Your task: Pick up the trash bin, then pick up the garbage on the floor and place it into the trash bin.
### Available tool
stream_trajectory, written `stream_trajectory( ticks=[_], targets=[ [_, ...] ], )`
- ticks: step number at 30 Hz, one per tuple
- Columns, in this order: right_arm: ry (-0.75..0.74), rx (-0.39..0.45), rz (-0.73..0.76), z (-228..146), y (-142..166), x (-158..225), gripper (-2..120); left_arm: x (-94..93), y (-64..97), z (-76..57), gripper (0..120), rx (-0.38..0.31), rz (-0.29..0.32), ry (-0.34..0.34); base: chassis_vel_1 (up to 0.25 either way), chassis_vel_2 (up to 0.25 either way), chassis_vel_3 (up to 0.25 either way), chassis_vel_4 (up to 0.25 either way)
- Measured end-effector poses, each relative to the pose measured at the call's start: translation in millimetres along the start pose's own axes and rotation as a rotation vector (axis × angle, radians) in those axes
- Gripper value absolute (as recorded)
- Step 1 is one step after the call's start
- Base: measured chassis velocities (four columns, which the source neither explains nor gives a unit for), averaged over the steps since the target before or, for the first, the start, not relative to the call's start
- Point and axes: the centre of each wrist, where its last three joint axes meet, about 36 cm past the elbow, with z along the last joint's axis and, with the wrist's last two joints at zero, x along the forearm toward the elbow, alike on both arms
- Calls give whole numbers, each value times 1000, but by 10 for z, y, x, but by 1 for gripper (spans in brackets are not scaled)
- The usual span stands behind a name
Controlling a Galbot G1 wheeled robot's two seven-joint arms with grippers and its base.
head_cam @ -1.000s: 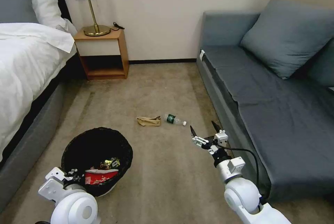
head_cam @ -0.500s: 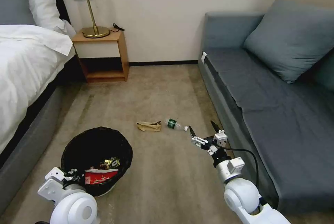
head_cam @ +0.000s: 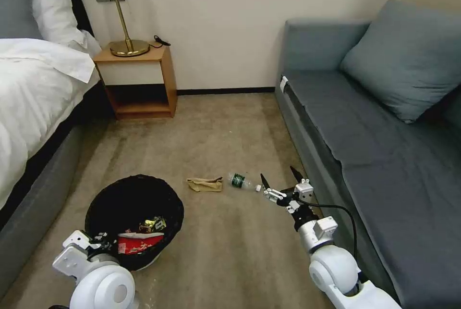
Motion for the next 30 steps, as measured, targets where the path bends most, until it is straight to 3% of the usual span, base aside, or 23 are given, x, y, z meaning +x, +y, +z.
stream_trajectory(
  ticks=[30],
  targets=[
    [1, 3, -14, 8, 29, -18, 100, 4, 0, -8, 0, 5, 0, -3, -123, 119, 127, -122]
  ],
)
